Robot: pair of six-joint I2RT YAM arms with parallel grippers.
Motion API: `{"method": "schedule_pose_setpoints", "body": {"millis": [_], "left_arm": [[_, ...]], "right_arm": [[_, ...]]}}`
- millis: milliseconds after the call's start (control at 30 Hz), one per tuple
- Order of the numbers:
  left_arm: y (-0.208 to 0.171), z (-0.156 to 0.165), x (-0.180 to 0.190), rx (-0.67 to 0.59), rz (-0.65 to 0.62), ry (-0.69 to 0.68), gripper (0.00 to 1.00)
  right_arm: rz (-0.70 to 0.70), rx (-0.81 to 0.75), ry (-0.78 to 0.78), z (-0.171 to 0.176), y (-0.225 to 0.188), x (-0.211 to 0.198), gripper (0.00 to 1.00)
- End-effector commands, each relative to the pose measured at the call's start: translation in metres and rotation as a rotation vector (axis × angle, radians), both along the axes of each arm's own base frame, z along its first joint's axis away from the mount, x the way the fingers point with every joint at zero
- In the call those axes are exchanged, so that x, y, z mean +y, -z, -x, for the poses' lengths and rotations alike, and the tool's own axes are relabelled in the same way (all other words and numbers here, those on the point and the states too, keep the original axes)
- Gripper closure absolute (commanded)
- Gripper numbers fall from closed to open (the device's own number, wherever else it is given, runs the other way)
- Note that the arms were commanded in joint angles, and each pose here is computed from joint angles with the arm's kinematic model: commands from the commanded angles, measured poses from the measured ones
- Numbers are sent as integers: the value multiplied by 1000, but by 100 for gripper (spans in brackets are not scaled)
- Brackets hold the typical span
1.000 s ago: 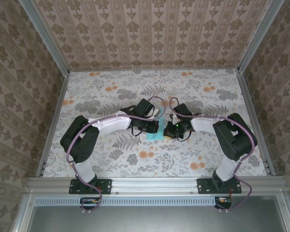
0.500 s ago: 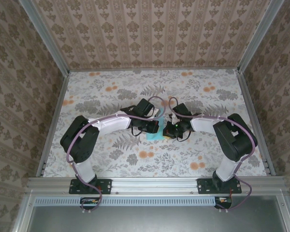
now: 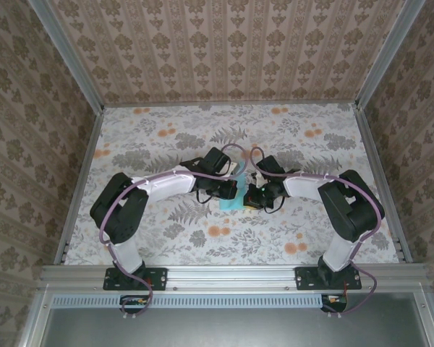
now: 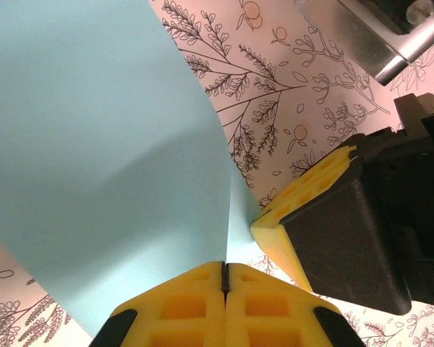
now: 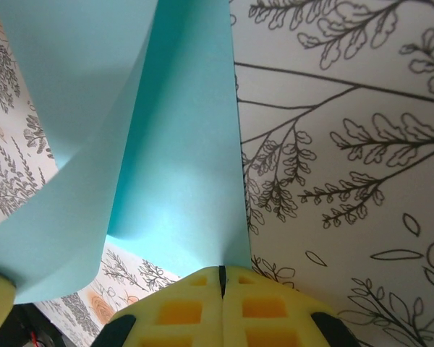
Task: Fold a paper plane with a square sheet of paper (fold left side to right side)
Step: Fold the triangle a second time at the center of the table.
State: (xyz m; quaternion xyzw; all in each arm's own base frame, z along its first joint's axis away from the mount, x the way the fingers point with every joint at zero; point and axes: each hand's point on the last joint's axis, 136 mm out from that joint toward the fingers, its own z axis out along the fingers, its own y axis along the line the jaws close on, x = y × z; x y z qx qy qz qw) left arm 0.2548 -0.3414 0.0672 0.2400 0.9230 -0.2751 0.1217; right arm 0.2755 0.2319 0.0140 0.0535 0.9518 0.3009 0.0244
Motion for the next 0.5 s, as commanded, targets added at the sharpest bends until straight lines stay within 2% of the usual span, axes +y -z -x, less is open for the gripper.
{"method": "schedule_pose_setpoints", "body": {"millis": [0, 467], "left_arm": [[-4, -3, 10, 1, -20, -8, 96], [12, -17, 20, -13, -58, 3, 96]], "right_arm": [[111, 68, -13, 13, 20, -16, 96], [119, 76, -30, 15, 22, -16, 96]]}}
